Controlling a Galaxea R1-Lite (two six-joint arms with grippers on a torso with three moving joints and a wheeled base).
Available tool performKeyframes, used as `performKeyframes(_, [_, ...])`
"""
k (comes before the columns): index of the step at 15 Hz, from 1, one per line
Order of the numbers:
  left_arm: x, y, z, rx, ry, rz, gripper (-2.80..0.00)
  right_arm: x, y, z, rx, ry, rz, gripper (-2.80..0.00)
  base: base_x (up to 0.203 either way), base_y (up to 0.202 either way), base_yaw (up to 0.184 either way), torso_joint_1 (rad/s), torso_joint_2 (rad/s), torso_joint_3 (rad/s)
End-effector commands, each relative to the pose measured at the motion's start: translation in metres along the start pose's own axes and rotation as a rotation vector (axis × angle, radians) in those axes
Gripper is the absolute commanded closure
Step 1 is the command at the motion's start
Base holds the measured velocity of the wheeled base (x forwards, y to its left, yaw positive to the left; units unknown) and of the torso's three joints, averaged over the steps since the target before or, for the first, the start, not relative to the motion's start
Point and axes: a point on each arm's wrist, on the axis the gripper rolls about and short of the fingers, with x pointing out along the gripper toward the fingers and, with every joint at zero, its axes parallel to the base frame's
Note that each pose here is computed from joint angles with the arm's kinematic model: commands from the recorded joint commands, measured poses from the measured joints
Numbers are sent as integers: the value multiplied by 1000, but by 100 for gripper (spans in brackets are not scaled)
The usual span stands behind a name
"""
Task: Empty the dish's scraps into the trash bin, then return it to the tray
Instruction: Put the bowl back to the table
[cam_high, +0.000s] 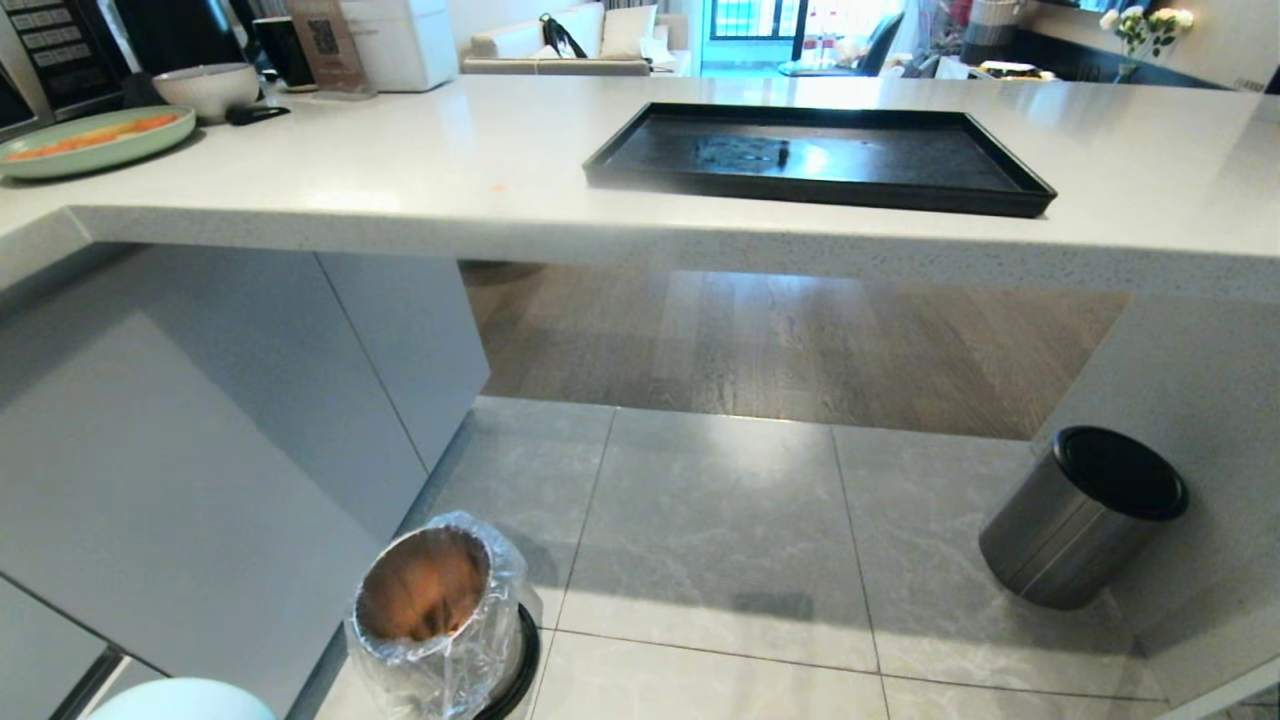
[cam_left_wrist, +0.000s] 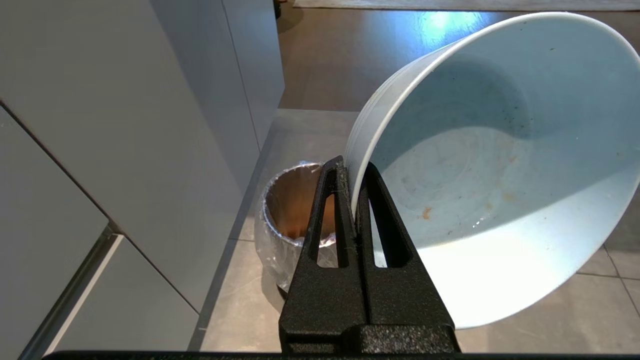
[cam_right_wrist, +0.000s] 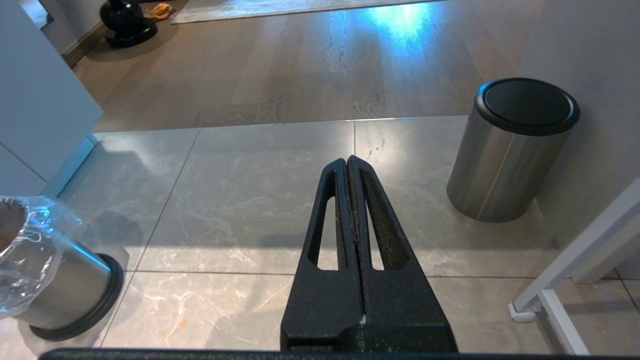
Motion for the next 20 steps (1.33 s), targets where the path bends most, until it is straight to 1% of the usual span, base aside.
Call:
performKeyframes(1, [0,0,0,0,-1,0,0,0,0,0,1,-3,1,0,0,0,0,0,0,0])
performKeyframes(20, [0,0,0,0,-1,0,0,0,0,0,1,-1,0,0,0,0,0,0,-6,-7])
